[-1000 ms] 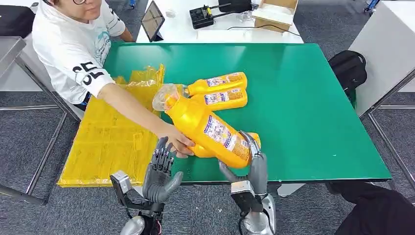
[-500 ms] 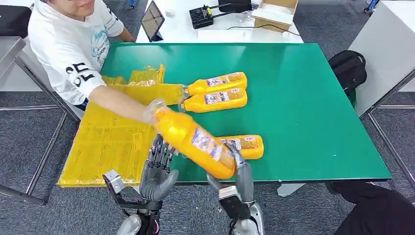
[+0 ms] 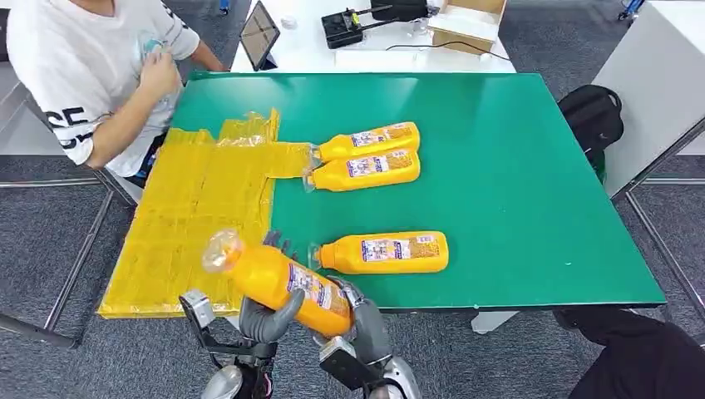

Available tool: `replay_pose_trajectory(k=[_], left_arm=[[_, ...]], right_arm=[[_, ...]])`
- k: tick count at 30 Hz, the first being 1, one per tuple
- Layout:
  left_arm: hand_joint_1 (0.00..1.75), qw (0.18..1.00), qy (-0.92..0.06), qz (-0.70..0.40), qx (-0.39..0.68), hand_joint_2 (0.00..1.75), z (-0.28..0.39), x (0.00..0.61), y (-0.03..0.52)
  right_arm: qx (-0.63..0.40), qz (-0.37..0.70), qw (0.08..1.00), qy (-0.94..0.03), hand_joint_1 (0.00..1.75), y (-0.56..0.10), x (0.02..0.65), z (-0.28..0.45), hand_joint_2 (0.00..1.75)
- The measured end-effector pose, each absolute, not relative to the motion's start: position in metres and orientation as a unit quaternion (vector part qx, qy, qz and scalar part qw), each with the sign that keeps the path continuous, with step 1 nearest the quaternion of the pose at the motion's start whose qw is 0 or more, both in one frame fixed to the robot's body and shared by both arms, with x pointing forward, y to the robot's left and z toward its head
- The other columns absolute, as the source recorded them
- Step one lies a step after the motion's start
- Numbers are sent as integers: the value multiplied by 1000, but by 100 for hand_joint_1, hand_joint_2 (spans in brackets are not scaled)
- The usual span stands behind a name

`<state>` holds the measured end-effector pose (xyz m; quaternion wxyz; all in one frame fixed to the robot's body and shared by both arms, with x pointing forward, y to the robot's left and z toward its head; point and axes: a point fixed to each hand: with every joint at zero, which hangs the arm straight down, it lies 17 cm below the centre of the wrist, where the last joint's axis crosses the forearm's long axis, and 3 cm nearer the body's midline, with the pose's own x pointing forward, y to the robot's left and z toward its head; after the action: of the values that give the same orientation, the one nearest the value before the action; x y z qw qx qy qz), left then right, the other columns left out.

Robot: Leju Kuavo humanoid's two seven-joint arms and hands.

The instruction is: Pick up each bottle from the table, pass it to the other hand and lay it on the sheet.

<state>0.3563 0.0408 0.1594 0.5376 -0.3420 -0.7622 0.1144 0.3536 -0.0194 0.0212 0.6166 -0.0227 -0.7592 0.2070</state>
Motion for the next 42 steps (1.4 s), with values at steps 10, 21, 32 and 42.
replay_pose_trajectory(k=[10,21,32,42], left_arm=[[0,548,-757,117,-336,175,149,357,40],[175,556,-762,108,-314,175,142,358,40],[175,558,-771,98,-290,175,140,360,41],[175,538,-795,79,-269,175,166,374,49]], right_arm=[[-11,217,634,-742,175,-10,350,5,175],[-1,206,643,-738,175,-8,349,3,175],[3,196,641,-742,0,-9,350,8,175],[-4,196,592,-782,0,-6,355,48,0]])
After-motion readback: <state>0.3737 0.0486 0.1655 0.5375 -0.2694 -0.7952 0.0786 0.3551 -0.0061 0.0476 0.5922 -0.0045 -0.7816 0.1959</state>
